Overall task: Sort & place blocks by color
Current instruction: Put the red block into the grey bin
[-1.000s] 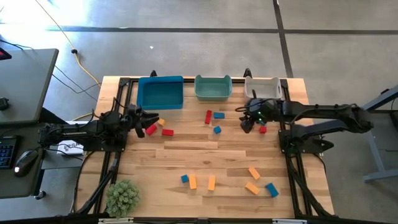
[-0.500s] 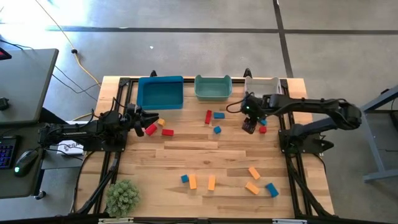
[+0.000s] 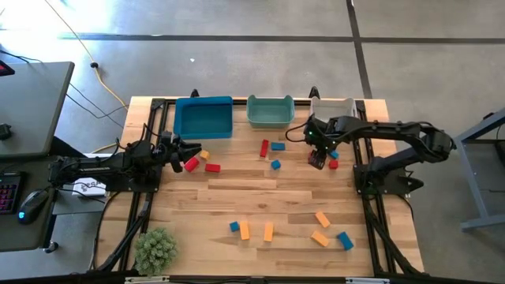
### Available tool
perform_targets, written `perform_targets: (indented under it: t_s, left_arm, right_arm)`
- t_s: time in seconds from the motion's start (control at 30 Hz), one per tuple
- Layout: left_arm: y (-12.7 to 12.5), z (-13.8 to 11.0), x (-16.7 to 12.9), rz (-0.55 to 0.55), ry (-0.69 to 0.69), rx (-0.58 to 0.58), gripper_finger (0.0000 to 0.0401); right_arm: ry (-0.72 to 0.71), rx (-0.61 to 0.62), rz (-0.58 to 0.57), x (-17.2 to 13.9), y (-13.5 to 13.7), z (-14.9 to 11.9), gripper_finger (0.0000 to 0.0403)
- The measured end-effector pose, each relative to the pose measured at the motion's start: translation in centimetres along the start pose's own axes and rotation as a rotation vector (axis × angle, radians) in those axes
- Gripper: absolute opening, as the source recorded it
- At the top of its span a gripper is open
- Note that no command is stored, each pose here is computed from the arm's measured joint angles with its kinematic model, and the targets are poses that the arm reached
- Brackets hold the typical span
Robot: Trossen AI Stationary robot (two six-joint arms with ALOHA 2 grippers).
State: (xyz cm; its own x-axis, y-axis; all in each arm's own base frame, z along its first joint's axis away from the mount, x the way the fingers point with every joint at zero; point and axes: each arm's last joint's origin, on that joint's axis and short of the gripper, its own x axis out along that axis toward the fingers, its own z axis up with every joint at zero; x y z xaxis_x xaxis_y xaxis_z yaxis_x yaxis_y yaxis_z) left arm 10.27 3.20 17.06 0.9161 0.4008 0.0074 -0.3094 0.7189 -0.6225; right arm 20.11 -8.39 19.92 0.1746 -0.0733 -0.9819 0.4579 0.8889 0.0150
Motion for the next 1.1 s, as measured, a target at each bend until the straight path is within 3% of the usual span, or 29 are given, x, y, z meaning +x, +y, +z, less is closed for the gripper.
perform_targets:
  t_s: [0.2, 0.6, 1.1]
  left_arm:
    - [0.1, 0.0, 0.0, 0.018, -0.01, 0.001, 0.0131]
    - [0.1, 0.0, 0.0, 0.026, -0.012, 0.002, 0.0131]
    - [0.1, 0.0, 0.0, 0.027, -0.012, 0.002, 0.0131]
  right_arm:
    - [-0.02, -0.094, -0.034, 0.1, -0.2, 0.2, 0.0247]
    - [0.099, -0.258, 0.012, 2.9, -0.1, 0.9, 0.0252]
    - [0.249, -0.244, 0.007, 6.9, -0.3, 1.4, 0.0239]
